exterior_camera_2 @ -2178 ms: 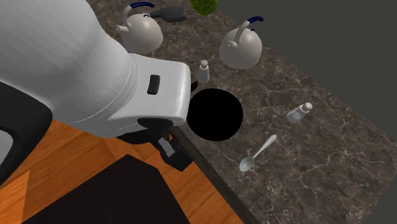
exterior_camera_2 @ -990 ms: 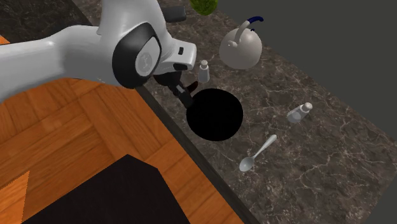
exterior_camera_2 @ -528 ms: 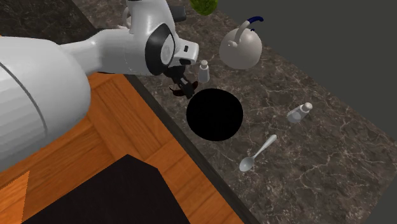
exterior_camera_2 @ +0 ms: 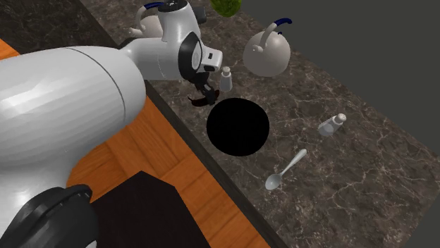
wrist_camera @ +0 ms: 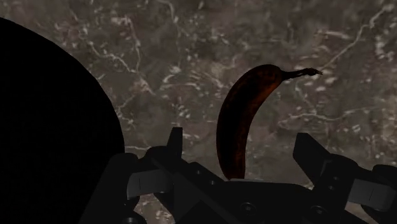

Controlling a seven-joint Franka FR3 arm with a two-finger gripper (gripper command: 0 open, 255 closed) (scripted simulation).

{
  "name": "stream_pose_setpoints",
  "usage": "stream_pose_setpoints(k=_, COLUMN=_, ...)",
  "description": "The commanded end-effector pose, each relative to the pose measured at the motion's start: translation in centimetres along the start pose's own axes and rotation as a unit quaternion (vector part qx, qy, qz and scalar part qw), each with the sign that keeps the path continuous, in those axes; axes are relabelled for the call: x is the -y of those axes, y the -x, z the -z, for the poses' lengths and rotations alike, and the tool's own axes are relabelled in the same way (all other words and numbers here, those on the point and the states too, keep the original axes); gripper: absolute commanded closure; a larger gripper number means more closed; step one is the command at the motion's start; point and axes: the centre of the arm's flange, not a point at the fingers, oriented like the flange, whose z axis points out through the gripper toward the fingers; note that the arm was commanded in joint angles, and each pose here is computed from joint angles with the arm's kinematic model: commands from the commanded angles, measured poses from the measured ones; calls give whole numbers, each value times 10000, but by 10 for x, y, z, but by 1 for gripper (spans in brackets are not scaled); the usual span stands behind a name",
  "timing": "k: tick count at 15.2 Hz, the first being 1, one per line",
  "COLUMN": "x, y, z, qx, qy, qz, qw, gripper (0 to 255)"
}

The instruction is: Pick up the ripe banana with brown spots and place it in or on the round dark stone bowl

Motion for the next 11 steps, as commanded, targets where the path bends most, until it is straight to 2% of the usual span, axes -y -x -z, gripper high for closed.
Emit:
stream_pose_setpoints(k=1, x=0, y=0, z=-10, qx=-2, qy=-1, qz=-2, qw=10000, gripper=0)
stream_pose_setpoints(k=4, x=0, y=0, z=-24, qx=-2, qy=-1, qz=-2, qw=10000, gripper=0)
stream_pose_setpoints(k=11, x=0, y=0, z=-24, qx=-2, qy=-1, qz=-2, qw=10000, gripper=0)
